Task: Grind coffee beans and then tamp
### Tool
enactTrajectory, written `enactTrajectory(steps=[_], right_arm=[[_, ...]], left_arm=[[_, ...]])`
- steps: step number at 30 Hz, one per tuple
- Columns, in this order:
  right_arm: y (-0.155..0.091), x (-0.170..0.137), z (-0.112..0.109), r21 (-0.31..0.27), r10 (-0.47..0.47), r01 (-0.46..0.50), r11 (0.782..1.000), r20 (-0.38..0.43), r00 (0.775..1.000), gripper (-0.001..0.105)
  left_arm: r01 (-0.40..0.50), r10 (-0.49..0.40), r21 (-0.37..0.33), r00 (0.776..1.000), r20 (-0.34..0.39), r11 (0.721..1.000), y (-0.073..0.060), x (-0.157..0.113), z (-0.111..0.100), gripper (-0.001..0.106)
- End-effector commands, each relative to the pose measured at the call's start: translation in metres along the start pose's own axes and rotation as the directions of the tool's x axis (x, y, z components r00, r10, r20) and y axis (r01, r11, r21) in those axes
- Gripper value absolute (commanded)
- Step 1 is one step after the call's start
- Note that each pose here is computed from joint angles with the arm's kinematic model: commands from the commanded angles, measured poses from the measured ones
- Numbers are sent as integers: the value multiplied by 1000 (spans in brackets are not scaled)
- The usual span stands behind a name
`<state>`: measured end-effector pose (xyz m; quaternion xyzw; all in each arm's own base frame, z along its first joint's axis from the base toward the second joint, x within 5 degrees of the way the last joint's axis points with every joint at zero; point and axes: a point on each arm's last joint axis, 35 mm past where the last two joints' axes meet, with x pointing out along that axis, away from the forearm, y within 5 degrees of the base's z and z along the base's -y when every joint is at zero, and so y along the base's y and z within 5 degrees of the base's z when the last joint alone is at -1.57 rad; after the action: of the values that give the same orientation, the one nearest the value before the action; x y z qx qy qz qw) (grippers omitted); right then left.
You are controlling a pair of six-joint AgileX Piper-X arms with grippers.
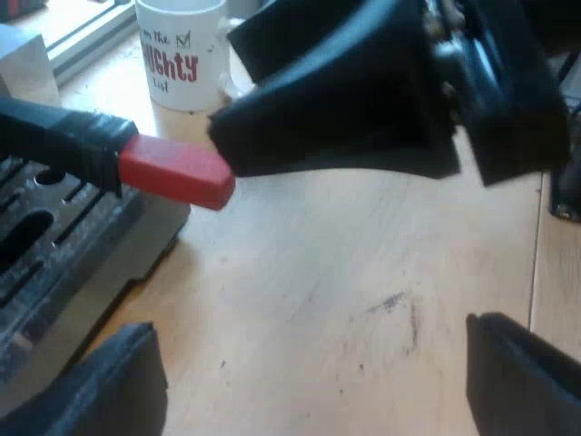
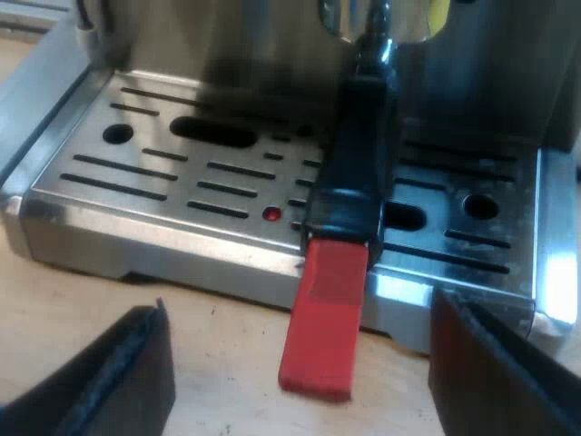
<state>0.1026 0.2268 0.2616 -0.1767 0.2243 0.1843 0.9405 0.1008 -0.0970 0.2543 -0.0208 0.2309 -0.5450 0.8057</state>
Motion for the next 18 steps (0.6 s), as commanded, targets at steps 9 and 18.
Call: enactTrajectory(steps=[9, 18], right_arm=[[-15, 35, 26, 77, 103, -90, 993, -187, 977, 62], [-13, 58, 16, 85, 129, -110, 990, -268, 955, 62]], left_arm=[[2, -5, 46, 998, 64, 999, -1, -1, 8, 80], [2, -5, 44, 998, 62, 999, -1, -1, 8, 80]])
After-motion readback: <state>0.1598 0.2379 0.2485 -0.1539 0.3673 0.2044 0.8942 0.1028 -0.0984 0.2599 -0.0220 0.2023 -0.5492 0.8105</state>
